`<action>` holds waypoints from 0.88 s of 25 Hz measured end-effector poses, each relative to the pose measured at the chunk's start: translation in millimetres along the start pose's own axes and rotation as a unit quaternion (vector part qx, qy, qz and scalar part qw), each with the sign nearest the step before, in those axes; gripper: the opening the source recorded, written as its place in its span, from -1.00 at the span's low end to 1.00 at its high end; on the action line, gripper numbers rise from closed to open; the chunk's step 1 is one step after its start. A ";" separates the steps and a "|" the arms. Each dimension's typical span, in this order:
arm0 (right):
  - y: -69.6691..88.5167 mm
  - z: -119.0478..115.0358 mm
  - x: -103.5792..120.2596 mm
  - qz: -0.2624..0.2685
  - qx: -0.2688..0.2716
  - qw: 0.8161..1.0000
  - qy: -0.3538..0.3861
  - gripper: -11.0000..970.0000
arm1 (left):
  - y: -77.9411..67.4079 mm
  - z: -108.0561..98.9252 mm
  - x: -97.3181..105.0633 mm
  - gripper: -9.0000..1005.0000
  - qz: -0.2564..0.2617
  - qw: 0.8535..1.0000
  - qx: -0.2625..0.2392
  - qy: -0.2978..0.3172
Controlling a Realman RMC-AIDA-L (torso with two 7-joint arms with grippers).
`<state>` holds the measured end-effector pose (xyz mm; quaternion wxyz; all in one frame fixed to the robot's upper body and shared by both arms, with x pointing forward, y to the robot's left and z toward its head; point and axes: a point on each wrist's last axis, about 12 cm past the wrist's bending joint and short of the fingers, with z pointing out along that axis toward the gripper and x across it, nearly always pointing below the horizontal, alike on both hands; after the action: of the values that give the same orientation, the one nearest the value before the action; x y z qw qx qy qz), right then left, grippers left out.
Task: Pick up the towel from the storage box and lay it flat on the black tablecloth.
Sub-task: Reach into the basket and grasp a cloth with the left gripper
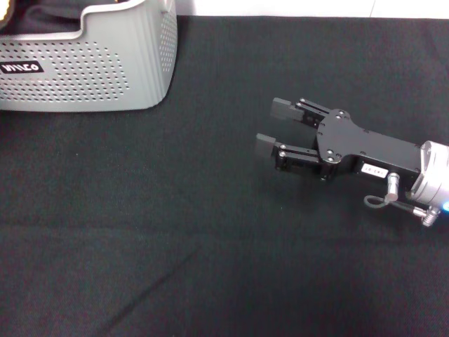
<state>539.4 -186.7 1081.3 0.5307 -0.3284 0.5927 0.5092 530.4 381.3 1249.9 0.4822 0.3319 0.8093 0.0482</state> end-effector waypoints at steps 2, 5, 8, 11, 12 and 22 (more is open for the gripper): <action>-0.3 -1.1 0.0 0.000 0.004 1.000 -0.003 0.73 | -1.3 1.1 -0.2 0.54 0.003 1.000 0.003 0.001; -0.6 -1.9 0.0 0.001 0.008 1.000 -0.007 0.73 | -3.4 3.4 1.4 0.37 0.006 1.000 0.008 0.008; -0.3 -2.4 0.3 0.002 0.008 1.000 -0.008 0.73 | -4.2 5.5 3.0 0.20 0.007 1.000 0.011 0.016; -0.1 -3.3 0.7 0.002 0.010 1.000 -0.009 0.73 | -4.0 7.6 4.7 0.05 0.007 1.000 0.013 0.024; 0.0 -3.9 1.1 0.003 0.011 1.000 -0.010 0.73 | -4.2 7.9 4.9 0.00 0.006 1.000 0.014 0.025; 1.4 -11.7 1.9 0.002 0.026 0.999 -0.028 0.73 | -5.2 -6.5 -6.7 -0.62 0.007 1.000 0.008 0.001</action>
<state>534.3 -197.1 1078.8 0.5544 -0.2987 0.5911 0.5040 524.7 374.9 1256.3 0.4783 0.3416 0.8078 0.0453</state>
